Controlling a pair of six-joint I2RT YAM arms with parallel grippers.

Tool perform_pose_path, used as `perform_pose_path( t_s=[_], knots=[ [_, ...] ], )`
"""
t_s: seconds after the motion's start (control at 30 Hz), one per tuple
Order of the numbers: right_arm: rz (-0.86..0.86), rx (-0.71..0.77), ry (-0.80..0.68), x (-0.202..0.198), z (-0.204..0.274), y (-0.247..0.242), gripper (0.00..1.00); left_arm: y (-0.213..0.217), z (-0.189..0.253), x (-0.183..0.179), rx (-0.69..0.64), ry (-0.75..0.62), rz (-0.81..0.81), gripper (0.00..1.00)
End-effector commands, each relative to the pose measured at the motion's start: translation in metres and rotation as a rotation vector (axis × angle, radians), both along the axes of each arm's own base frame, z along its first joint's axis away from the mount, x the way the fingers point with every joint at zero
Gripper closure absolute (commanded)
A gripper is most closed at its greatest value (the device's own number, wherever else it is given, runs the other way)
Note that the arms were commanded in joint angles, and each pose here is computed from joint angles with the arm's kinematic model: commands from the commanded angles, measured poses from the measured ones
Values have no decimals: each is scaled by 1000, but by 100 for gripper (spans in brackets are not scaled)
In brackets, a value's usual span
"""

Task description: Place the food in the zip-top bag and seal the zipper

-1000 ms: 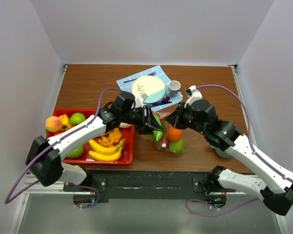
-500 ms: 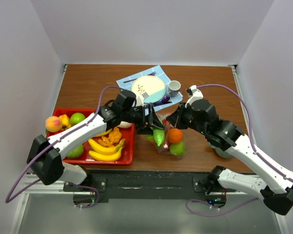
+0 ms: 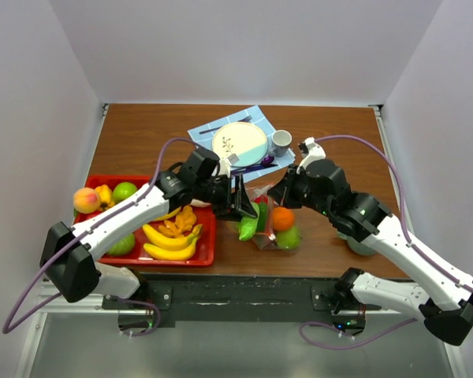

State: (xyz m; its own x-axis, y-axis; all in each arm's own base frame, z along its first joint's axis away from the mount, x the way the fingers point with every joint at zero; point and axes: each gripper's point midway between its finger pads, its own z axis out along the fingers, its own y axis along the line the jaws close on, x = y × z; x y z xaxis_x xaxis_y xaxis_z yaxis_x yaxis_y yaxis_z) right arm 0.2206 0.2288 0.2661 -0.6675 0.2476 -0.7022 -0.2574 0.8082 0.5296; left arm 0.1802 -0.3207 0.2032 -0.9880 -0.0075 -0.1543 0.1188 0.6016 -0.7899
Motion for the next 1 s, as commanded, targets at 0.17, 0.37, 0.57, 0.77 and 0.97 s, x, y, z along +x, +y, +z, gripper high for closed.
perform_pose_path(
  t_s=[0.17, 0.37, 0.57, 0.77, 0.97],
  knots=[
    [17, 79, -48, 5, 24, 13, 100, 10, 25, 1, 21, -99, 1, 34],
    [4, 56, -72, 8, 35, 8, 100, 21, 26, 1, 64, -148, 12, 43],
    [7, 51, -66, 9, 34, 10, 100, 33, 33, 2, 110, -200, 19, 62],
    [5, 42, -65, 12, 35, 12, 100, 59, 44, 9, 225, -295, 65, 71],
    [10, 46, -65, 13, 36, 14, 100, 78, 38, 13, 306, -335, 109, 69]
  ],
)
